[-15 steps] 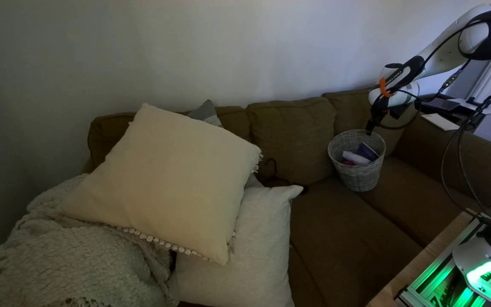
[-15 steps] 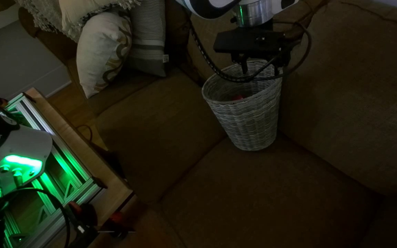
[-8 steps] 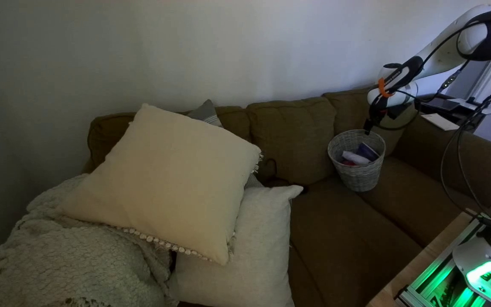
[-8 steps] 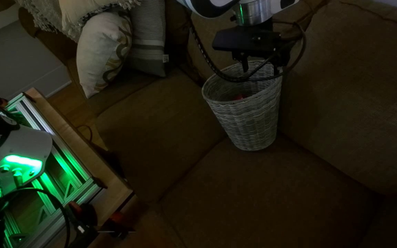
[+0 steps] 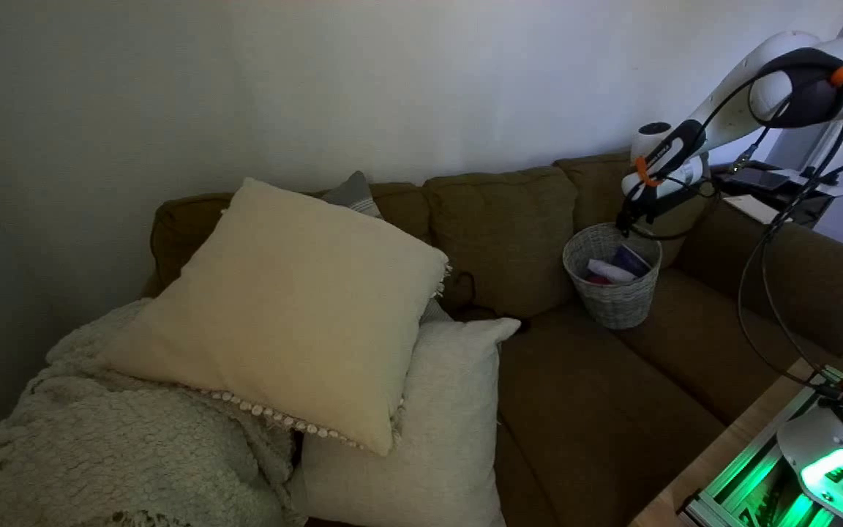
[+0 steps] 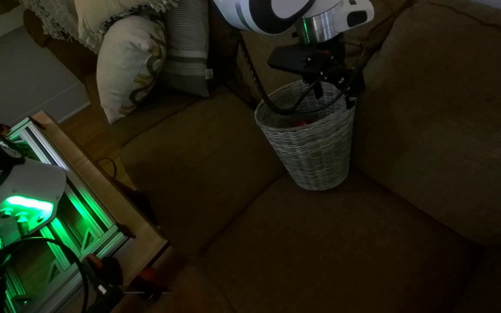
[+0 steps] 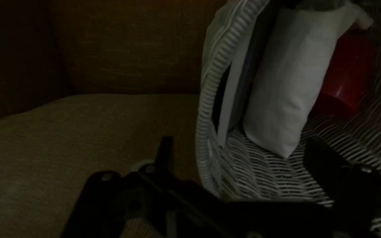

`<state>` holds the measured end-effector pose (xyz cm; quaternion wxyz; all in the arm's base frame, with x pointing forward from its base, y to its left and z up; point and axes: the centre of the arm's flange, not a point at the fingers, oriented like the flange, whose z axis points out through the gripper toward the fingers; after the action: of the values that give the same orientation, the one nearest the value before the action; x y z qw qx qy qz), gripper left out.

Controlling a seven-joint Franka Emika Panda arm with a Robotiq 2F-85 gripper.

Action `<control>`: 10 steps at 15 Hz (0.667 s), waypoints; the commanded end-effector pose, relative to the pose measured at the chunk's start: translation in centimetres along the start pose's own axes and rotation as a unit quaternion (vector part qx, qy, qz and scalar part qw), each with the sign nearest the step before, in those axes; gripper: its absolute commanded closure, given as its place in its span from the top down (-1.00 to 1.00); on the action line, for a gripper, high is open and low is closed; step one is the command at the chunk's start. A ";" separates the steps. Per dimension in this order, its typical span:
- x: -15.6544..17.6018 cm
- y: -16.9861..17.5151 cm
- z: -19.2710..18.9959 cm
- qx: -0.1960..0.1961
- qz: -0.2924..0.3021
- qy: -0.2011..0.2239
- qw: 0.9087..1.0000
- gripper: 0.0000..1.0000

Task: Move the gray basket a little to the left, pick up the gray basket and pour all its contents onto the couch

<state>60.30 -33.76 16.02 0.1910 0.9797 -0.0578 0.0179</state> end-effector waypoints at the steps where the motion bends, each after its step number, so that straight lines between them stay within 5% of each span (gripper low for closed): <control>1: 1.4 -1.5 3.6 0.029 -0.004 -0.031 0.999 1.00; 7: 2.5 0.3 5.8 -0.027 0.088 -0.042 0.995 1.00; 10: 3.0 0.9 7.4 -0.045 0.085 -0.054 0.994 1.00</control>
<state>61.86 -36.34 11.59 0.2109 0.9668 -0.1439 -0.0043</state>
